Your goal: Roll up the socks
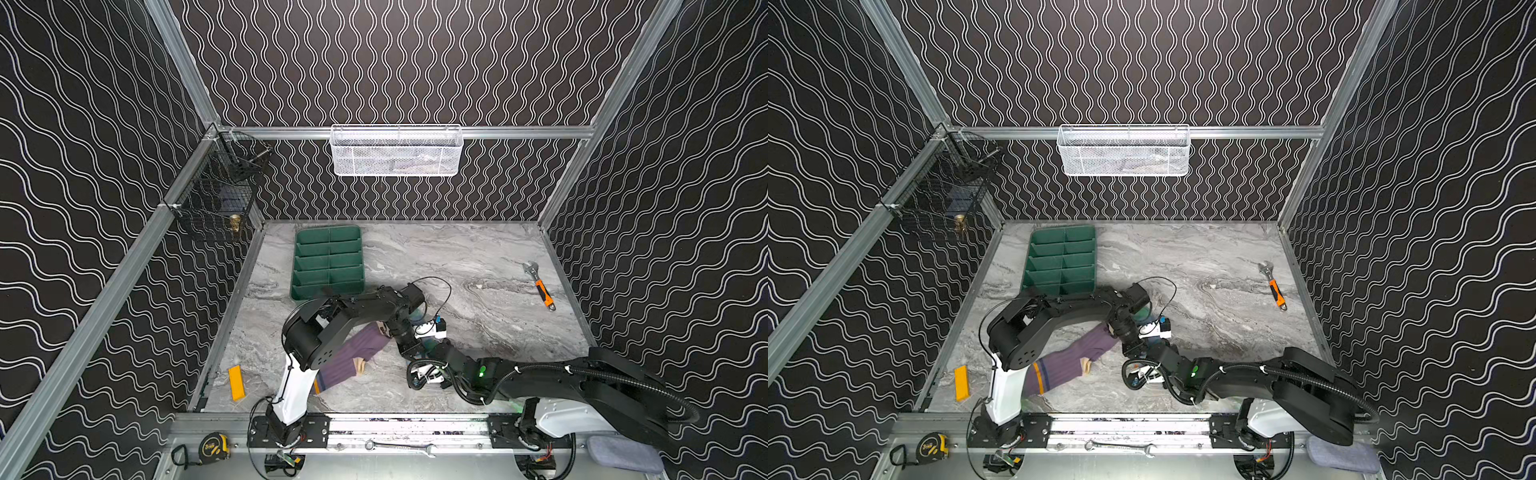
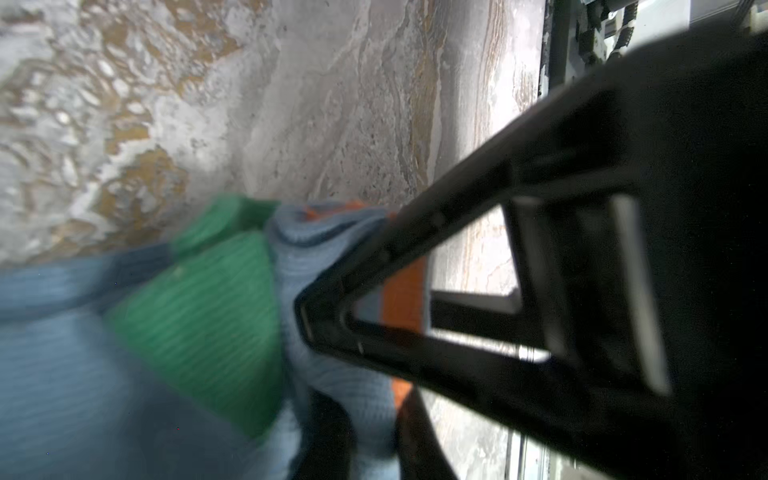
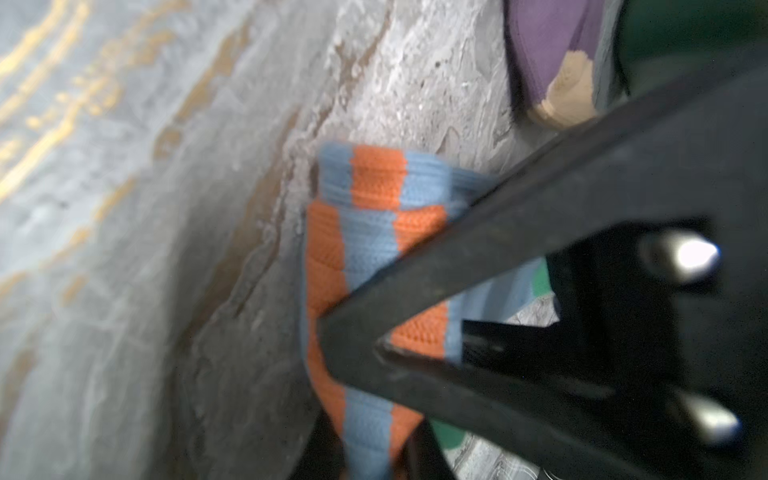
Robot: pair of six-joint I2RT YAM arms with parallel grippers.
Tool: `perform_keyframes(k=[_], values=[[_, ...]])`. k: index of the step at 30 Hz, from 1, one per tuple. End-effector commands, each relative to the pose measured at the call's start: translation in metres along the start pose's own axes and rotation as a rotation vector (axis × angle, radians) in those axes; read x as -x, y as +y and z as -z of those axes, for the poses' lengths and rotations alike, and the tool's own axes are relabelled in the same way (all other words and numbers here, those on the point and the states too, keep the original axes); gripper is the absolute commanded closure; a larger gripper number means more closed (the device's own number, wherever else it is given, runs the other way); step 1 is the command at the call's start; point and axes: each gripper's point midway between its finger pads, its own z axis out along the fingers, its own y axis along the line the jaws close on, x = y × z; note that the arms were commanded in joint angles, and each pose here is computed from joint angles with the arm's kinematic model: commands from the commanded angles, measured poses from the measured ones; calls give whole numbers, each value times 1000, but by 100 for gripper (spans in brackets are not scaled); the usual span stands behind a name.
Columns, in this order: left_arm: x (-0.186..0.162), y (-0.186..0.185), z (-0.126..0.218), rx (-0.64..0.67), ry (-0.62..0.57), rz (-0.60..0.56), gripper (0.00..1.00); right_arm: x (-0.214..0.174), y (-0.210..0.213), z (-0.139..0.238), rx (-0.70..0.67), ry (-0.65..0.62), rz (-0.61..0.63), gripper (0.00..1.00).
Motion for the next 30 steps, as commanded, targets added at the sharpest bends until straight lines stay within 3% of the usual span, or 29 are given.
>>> perform_keyframes(k=[1, 3, 5, 8, 11, 16, 19, 23, 30], values=[[-32, 36, -1, 207, 152, 11, 100, 1, 23, 1, 117, -12, 0, 100], [-25, 35, 5, 229, 127, -2, 95, -1, 27, 2, 142, 2, -16, 100], [-14, 35, 16, 273, 76, -27, 77, -4, 33, 4, 175, 18, -47, 100], [7, 30, 41, 356, -25, -83, 61, -9, 43, 5, 221, 49, -91, 100], [30, 24, 74, 462, -135, -147, 56, -12, 48, 8, 253, 78, -127, 100], [49, 35, 142, 785, -311, -175, 43, -17, 48, 17, 269, 111, -180, 100], [49, 45, 147, 823, -273, -141, 45, -17, 42, 21, 251, 115, -198, 100], [37, 79, 118, 826, -133, -43, 56, -14, 39, 23, 251, 119, -210, 100], [40, 108, 85, 868, -106, 8, 58, -7, 41, 25, 266, 111, -227, 100]])
